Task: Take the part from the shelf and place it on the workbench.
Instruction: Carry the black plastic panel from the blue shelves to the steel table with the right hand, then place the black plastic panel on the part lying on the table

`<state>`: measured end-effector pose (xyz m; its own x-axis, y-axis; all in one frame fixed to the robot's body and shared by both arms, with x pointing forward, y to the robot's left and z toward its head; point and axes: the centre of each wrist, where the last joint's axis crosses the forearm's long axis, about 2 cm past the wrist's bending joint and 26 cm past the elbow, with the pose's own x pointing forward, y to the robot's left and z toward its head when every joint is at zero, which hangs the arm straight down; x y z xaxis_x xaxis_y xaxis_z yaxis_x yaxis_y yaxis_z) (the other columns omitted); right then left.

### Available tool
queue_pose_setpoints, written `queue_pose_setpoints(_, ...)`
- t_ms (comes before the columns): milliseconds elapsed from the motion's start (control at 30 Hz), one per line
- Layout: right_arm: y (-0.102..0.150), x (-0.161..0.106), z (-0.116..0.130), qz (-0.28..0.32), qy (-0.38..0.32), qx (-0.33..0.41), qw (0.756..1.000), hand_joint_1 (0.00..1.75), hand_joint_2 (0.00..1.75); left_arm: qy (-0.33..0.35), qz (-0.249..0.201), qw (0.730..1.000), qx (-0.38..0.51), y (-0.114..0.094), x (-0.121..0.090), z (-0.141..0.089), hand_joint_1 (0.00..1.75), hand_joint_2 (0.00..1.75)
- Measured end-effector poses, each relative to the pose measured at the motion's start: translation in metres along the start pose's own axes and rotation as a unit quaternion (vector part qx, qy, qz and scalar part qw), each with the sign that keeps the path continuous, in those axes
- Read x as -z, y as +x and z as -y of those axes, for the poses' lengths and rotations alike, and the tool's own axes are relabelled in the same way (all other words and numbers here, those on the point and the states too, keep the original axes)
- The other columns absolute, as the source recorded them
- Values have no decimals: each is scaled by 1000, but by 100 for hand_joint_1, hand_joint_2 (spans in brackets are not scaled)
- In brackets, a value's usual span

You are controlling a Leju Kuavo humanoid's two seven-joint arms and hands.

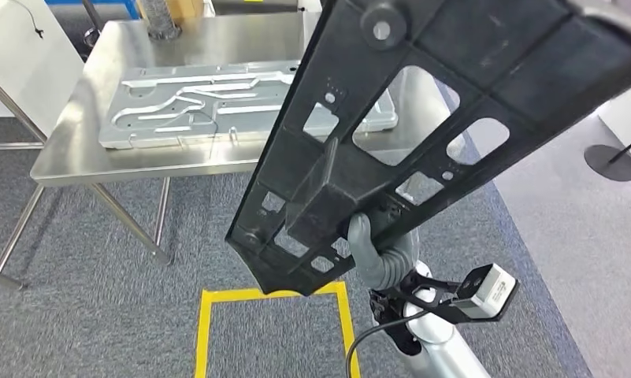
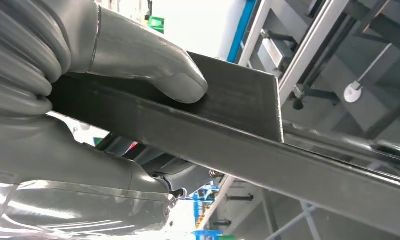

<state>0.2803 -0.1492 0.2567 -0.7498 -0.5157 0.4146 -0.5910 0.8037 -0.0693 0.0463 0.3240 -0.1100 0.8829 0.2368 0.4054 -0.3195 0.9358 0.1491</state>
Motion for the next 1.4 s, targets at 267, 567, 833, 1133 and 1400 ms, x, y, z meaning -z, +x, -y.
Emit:
queue_pose_setpoints(267,4,1,-2,8,-2,0,1000,175,175,0,-1,1000,-3,0,0,0,0,175)
queue_pose_setpoints(567,14,10,-3,29,3,5,1000,175,175,-5,4,1000,-4,5,1,1,0,175)
queue_pose_setpoints(833,16,4,-4,34,2,8,999,175,175,-4,3,1000,1,1,1,-2,0,175)
queue_pose_setpoints(1133,17,4,-2,37,1,4,999,175,175,-6,5,1000,1,1,1,-2,0,175)
queue_pose_setpoints(1400,17,0,-1,33,0,2,999,175,175,-8,5,1000,1,1,1,-2,0,175)
